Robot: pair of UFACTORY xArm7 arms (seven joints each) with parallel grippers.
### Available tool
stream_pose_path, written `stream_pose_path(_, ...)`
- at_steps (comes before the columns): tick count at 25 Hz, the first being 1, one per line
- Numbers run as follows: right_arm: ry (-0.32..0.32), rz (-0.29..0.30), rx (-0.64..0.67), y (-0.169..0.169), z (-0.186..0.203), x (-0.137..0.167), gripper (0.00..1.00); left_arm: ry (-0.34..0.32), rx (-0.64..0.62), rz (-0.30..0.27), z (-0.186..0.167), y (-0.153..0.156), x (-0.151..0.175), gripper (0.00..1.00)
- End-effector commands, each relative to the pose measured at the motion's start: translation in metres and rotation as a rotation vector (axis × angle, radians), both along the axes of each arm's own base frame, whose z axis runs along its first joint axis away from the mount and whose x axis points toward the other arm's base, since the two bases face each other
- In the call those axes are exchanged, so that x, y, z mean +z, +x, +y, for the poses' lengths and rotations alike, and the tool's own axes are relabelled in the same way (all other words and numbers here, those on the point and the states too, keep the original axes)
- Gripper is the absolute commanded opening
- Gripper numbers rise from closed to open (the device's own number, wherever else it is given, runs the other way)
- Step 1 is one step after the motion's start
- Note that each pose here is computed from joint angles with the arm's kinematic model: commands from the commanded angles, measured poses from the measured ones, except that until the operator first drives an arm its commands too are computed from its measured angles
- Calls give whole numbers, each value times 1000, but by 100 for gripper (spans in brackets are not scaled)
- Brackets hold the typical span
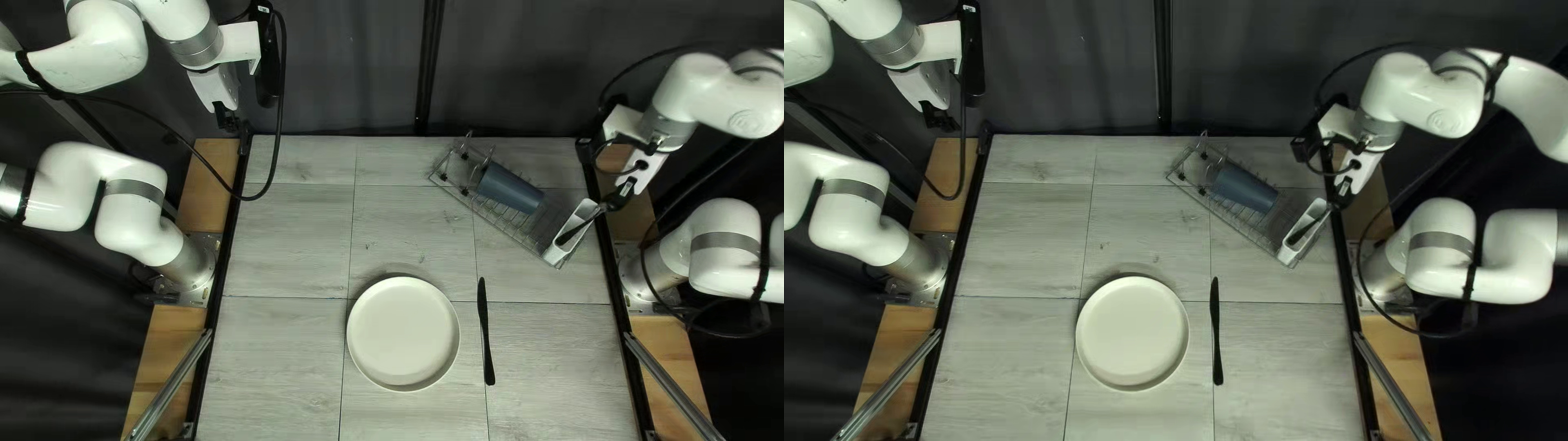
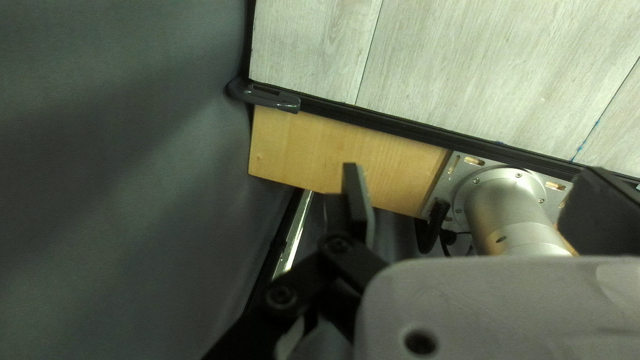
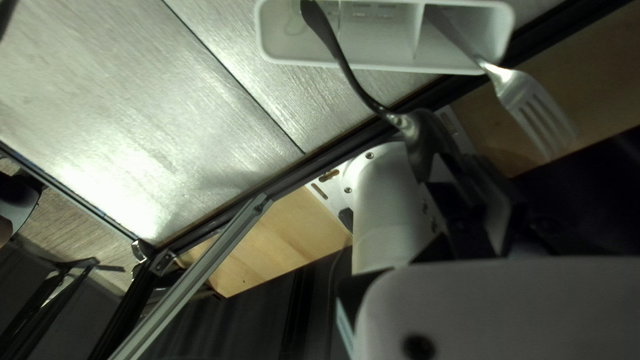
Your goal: Pick up and place plate onto table. Place down one fork to the left of the plate. Place spoon and knife to the right of the plate. Place cup above the knife and spoon
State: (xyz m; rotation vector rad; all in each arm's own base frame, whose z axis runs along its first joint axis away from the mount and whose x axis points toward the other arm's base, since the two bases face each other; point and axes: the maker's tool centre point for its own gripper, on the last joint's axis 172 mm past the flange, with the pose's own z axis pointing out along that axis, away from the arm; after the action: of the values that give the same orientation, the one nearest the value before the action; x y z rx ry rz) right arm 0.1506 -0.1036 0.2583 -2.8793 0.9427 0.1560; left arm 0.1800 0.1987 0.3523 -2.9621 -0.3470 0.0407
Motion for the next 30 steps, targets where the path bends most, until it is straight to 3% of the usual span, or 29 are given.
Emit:
stream_pose_path(1,-18,53,69,21,3,44,0,0,0,0,0,0,0,100)
stream_pose_path(4,19,83,172,57,36,61,0,0,0,0,0,0,0,100)
stream_pose_path(8,104,115,326,95,90,51,0,0,0,0,0,0,0,100)
stream_pose_path(10,208,113,466,118,136,33,0,0,0,0,0,0,0,100)
stream_pose_path(16,457,84,739,155,212,-14,0,0,0,0,0,0,0,100)
stream_pose_path(23,472,83,757,157,216,-15,0,0,0,0,0,0,0,100)
stream_pose_path(30,524,-35,805,179,235,-60,0,0,0,0,0,0,0,100)
